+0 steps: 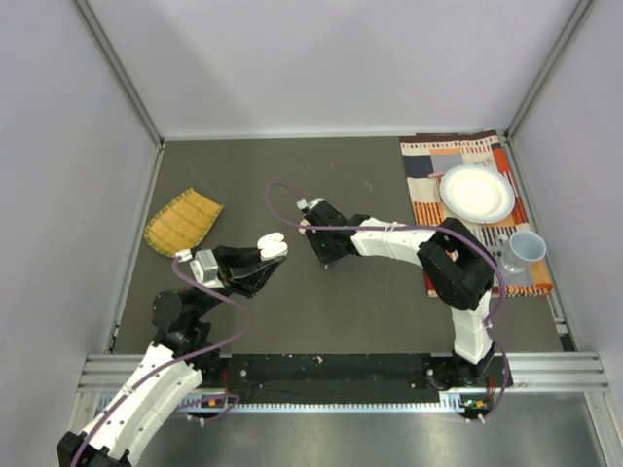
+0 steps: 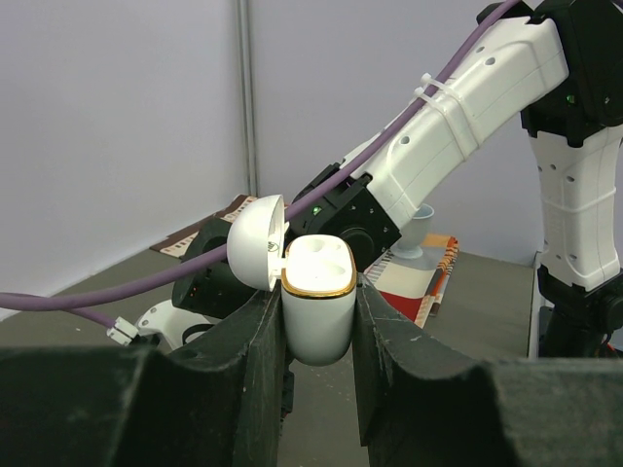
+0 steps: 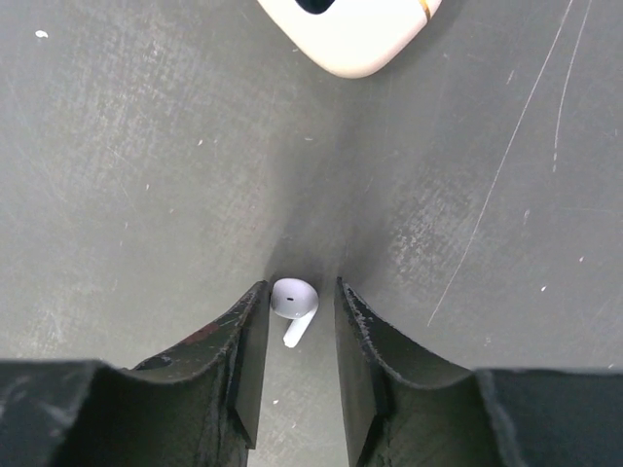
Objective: Insert the wireless bluetooth earbuds into the charging case
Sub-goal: Pick up the right earbud from the center of the board.
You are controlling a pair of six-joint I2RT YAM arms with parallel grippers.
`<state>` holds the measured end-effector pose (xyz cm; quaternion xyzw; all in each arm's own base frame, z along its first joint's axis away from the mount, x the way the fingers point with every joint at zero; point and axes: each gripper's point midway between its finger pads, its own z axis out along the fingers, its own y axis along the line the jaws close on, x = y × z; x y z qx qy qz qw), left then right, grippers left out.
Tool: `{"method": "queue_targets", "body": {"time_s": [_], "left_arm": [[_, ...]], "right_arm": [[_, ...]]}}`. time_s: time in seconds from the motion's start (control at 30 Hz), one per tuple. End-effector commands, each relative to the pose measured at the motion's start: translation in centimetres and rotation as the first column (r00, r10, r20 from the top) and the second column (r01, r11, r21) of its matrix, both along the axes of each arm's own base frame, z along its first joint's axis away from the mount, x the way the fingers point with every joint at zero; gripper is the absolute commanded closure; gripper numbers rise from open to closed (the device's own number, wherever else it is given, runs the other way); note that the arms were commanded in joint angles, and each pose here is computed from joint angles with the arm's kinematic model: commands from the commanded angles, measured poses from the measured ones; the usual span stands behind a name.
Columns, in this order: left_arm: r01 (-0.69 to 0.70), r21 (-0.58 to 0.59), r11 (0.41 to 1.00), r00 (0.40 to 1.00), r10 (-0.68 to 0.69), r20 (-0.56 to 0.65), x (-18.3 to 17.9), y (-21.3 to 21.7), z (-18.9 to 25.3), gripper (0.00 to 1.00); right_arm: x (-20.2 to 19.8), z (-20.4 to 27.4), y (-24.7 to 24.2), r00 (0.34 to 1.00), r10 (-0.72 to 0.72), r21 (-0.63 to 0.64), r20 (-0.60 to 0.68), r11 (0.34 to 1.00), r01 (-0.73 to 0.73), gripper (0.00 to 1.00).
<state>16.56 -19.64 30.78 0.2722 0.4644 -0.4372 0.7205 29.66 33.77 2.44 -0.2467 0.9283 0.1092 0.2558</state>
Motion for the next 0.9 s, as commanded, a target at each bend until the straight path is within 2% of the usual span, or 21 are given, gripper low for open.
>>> {"method": "queue_targets", "body": {"time_s": [0.0,0.3,0.33,0.4,0.47,0.7,0.87], "left_arm": [[-0.010,-0.027,1.000,0.998,0.012,0.056,-0.3,0.3,2.0,1.00],[-0.010,-0.025,1.000,0.999,0.011,0.049,-0.2,0.3,1.9,1.00],[-0.008,-0.025,1.000,0.999,0.009,0.051,-0.2,0.3,1.9,1.00],[-0.008,-0.024,1.000,0.999,0.009,0.048,-0.2,0.3,1.9,1.00],[-0.008,-0.024,1.000,0.999,0.009,0.048,-0.2,0.3,1.9,1.00],[-0.011,-0.026,1.000,0.999,0.013,0.052,-0.2,0.3,2.1,1.00],[-0.009,-0.029,1.000,0.998,0.011,0.056,-0.3,0.4,2.3,1.00]], "right_arm": [[-1.0,-1.8,0.0,0.999,0.019,-0.036,-0.042,0.999,-0.021,0.71],[-1.2,-1.8,-0.5,0.999,0.008,-0.043,-0.042,0.999,-0.010,0.80],[-1.2,-1.7,-0.4,0.999,0.004,-0.039,-0.042,0.999,-0.006,0.86],[-1.1,-1.5,-0.4,0.999,-0.009,-0.035,-0.039,0.999,0.008,0.90],[-1.1,-1.2,-0.3,0.999,-0.025,-0.024,-0.038,0.999,0.024,1.00],[-0.3,1.2,-0.4,0.995,-0.095,0.032,-0.009,0.995,0.095,1.00],[0.8,4.5,-1.1,0.984,-0.171,0.100,0.045,0.981,0.166,1.00]]}}
